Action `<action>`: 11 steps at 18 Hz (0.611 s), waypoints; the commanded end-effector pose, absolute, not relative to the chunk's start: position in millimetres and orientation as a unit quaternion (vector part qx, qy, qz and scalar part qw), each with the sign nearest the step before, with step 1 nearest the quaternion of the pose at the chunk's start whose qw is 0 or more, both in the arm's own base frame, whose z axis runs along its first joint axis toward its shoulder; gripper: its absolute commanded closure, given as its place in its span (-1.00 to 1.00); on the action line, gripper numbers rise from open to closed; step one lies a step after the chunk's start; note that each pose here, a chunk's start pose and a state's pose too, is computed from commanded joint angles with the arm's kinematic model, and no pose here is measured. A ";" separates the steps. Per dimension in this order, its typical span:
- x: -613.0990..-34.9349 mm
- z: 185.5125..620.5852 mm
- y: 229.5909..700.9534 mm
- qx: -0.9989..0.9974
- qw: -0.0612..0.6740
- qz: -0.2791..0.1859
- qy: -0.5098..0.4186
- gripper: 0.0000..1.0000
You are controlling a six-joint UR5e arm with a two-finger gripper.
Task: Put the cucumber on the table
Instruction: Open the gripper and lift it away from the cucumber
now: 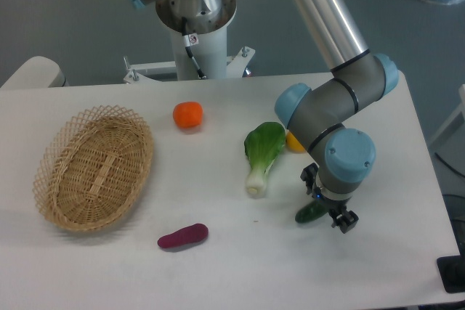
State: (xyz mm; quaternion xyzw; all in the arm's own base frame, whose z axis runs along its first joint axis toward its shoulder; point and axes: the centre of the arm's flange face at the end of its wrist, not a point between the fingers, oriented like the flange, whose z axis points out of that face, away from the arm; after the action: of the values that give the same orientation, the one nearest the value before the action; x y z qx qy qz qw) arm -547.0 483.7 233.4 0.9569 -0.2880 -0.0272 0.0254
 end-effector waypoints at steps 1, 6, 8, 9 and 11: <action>-548.7 237.7 486.0 0.957 0.025 -0.029 -0.288 -1.00; -564.7 257.0 497.3 0.962 0.019 -0.026 -0.273 -1.00; -568.2 263.2 502.3 0.962 0.017 -0.030 -0.271 -1.00; -570.7 264.9 504.2 0.962 0.015 -0.030 -0.271 -1.00; -577.5 267.0 511.4 0.964 0.008 -0.029 -0.263 -1.00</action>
State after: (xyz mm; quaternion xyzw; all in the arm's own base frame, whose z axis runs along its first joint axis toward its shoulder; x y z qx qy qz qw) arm -577.5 511.4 267.0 0.9642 -0.2633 -0.0288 0.0083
